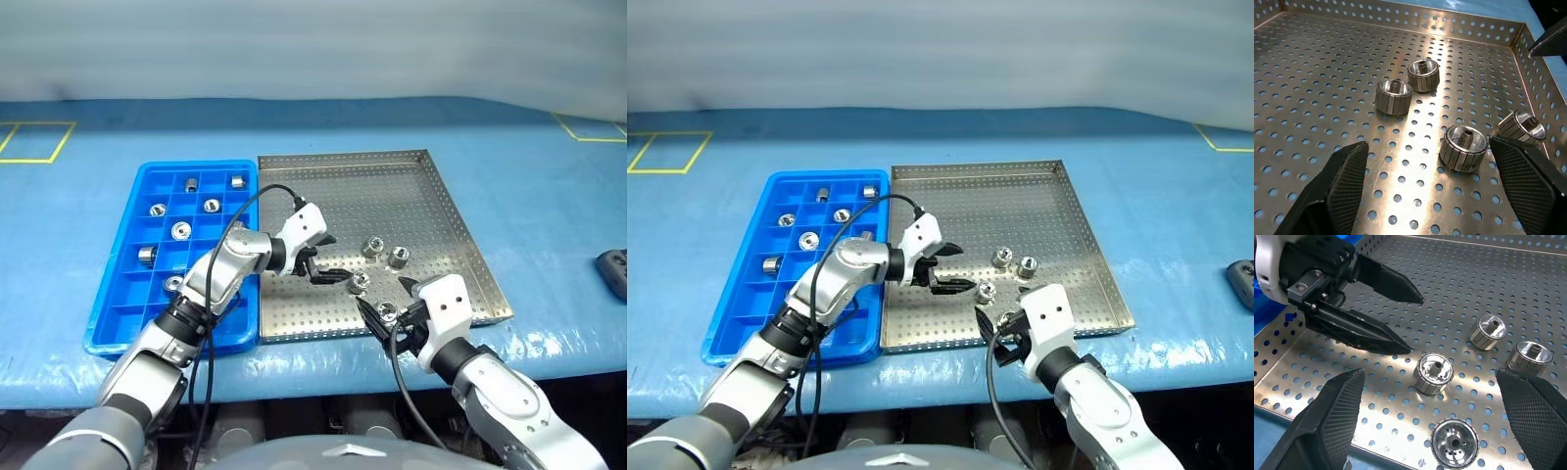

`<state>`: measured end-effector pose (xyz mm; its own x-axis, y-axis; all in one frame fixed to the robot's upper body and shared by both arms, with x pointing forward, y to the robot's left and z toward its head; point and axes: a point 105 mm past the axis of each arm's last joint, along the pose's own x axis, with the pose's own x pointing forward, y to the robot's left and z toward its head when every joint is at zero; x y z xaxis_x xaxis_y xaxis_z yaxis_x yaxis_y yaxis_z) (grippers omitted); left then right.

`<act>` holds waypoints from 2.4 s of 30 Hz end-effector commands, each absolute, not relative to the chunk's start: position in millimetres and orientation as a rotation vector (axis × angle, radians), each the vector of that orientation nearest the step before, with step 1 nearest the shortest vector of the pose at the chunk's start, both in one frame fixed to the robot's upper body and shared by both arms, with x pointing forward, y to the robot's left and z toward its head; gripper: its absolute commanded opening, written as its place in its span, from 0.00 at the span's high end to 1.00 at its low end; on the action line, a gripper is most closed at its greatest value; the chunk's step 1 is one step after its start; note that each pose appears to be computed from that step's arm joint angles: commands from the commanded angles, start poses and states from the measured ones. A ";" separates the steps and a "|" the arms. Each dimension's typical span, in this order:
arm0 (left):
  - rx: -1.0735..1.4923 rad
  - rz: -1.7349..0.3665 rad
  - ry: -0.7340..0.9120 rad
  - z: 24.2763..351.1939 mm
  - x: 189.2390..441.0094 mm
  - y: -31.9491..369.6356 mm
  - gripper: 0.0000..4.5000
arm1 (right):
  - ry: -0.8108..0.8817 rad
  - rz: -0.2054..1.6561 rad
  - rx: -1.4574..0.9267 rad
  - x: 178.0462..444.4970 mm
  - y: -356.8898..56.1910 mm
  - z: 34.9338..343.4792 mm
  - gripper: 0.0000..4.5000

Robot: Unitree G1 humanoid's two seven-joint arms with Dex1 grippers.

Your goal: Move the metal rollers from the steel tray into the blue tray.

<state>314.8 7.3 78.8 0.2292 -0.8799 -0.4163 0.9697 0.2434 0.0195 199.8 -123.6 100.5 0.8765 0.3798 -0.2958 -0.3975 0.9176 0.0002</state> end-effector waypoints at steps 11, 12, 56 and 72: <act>0.406 -1.423 0.330 60.1 304.2 -23.8 0.05 | 0.219 0.367 -0.067 198.7 -125.0 115.7 0.00; 0.416 -1.428 0.326 58.3 303.3 -25.9 0.05 | 0.220 0.366 -0.068 198.9 -125.0 115.6 0.00; 0.241 -0.550 0.039 161.5 292.7 141.0 0.63 | 0.152 1.023 -0.210 245.7 -37.8 125.3 0.00; 0.231 -0.179 0.204 135.2 235.9 212.8 0.63 | 0.129 1.284 -0.229 242.5 -0.6 124.7 0.00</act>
<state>238.5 213.7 121.0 0.9465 -0.1643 -0.2777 0.2209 0.9572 0.1868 245.1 -5.5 114.8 0.3061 0.9167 -0.2569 -0.9519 0.2986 -0.0688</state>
